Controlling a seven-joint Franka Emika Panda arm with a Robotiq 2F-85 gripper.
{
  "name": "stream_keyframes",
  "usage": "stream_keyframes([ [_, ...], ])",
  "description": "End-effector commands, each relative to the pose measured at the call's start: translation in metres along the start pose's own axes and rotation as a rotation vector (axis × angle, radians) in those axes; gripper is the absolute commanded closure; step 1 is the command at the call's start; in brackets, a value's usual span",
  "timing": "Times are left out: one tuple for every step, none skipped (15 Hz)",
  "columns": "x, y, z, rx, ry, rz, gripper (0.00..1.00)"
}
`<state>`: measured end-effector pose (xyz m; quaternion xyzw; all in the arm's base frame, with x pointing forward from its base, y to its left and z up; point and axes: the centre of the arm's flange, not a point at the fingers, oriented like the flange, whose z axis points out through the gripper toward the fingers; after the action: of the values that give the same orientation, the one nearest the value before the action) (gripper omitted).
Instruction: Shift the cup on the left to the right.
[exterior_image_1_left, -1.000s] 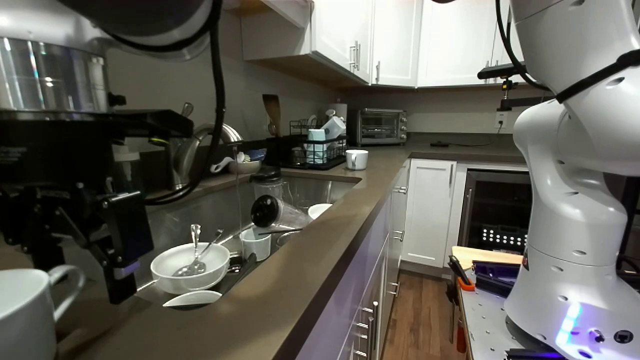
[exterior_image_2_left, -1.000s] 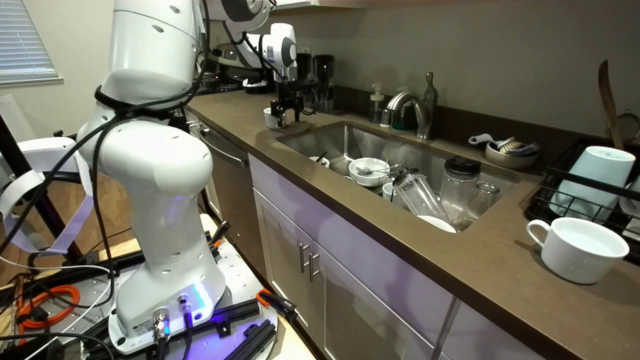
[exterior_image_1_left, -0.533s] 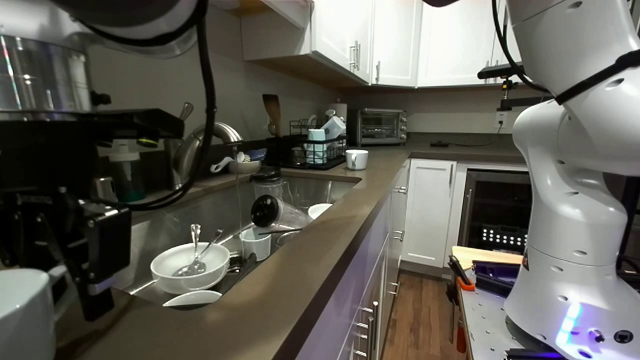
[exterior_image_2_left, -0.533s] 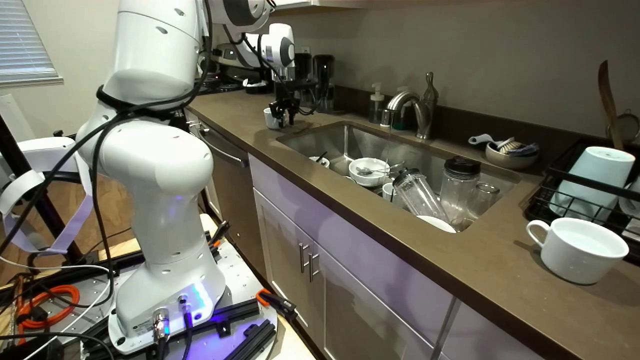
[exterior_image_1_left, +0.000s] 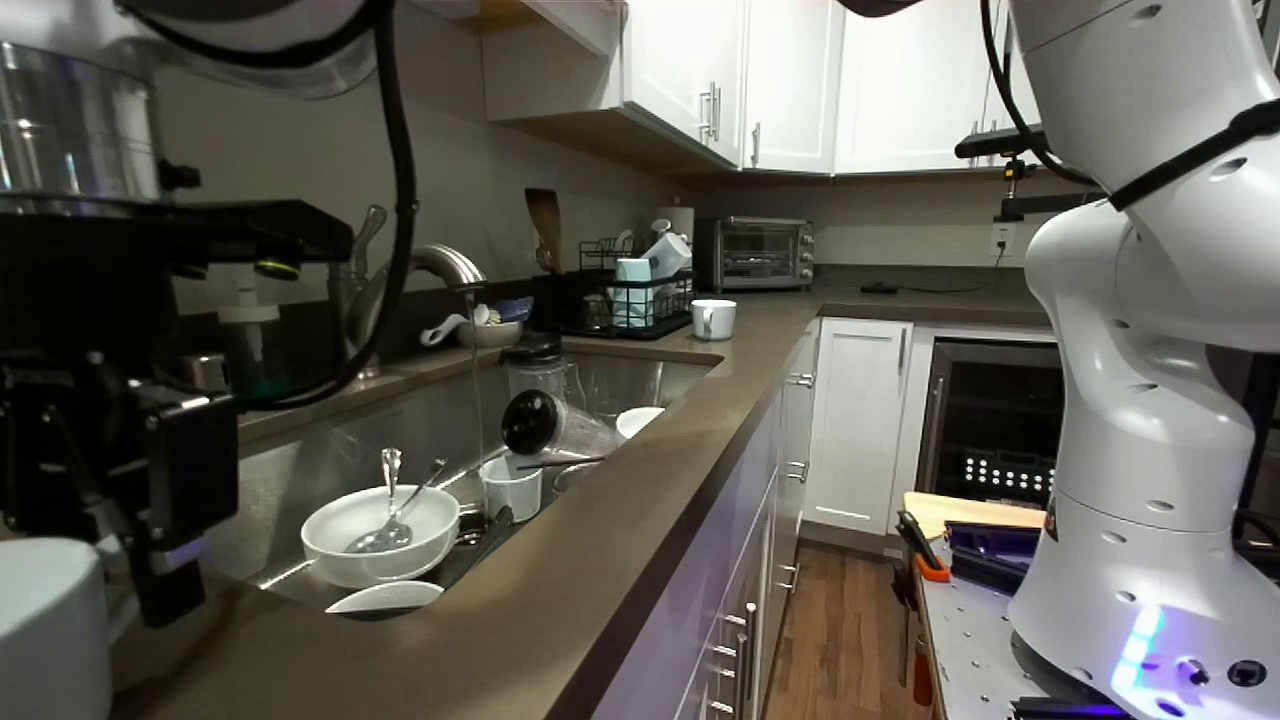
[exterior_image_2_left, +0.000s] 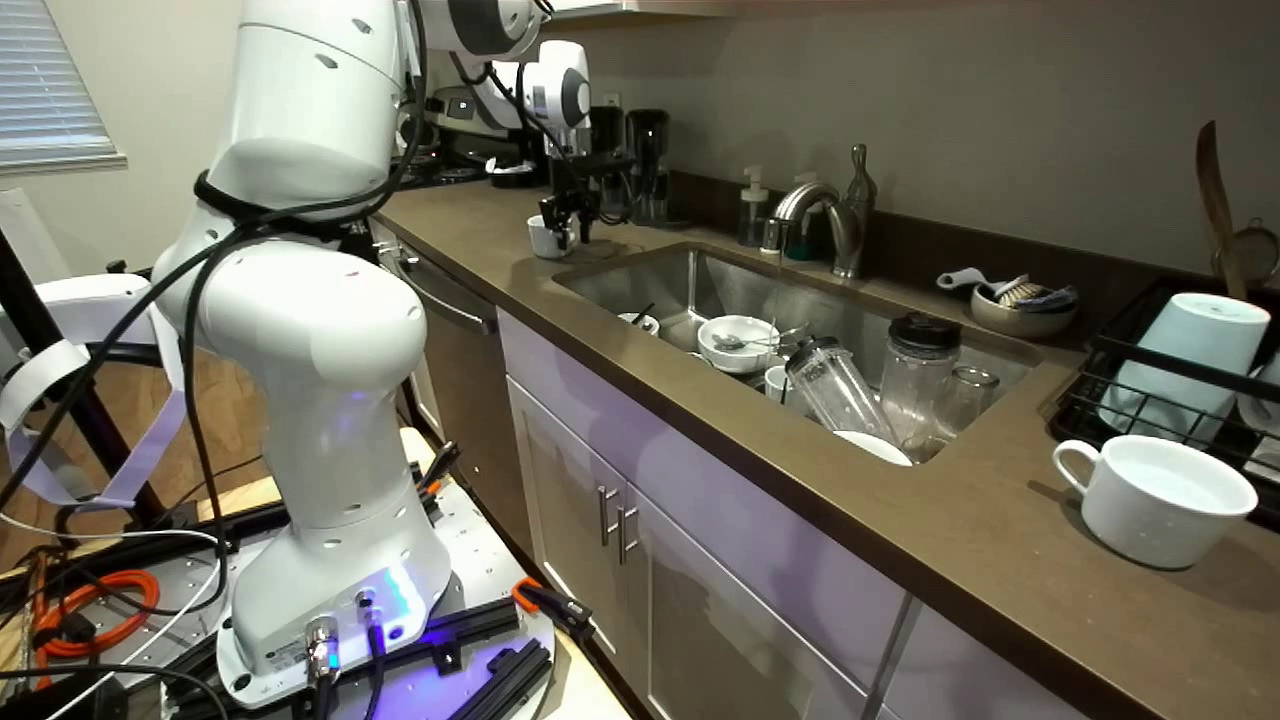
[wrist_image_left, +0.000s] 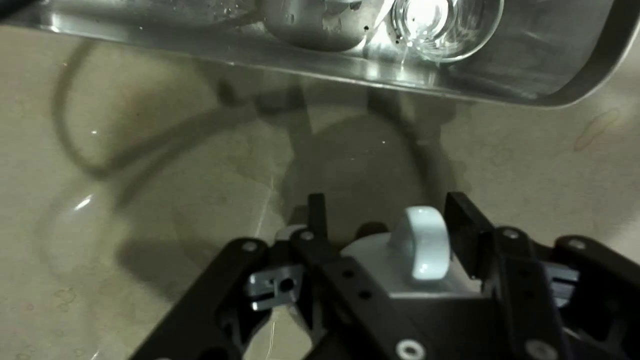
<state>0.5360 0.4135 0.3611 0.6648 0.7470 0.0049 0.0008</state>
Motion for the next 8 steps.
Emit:
stream_keyframes([
  [0.0042,0.0045,-0.0062,-0.001,-0.014,0.012,0.49],
  [0.0039,0.0046,-0.0064,-0.001,-0.013,0.013,0.55],
  [0.0039,0.0048,-0.0066,-0.001,-0.013,0.014,0.56],
  [0.0037,0.0044,-0.0068,0.0,-0.011,0.014,0.57],
  [0.0036,0.0043,-0.0068,0.0,-0.011,0.014,0.54],
  [0.0031,0.004,-0.0061,0.002,-0.011,0.014,0.55],
  [0.0029,0.0039,-0.0057,0.002,-0.011,0.015,0.68],
  [0.0027,0.0036,-0.0058,0.003,-0.01,0.014,0.8],
])
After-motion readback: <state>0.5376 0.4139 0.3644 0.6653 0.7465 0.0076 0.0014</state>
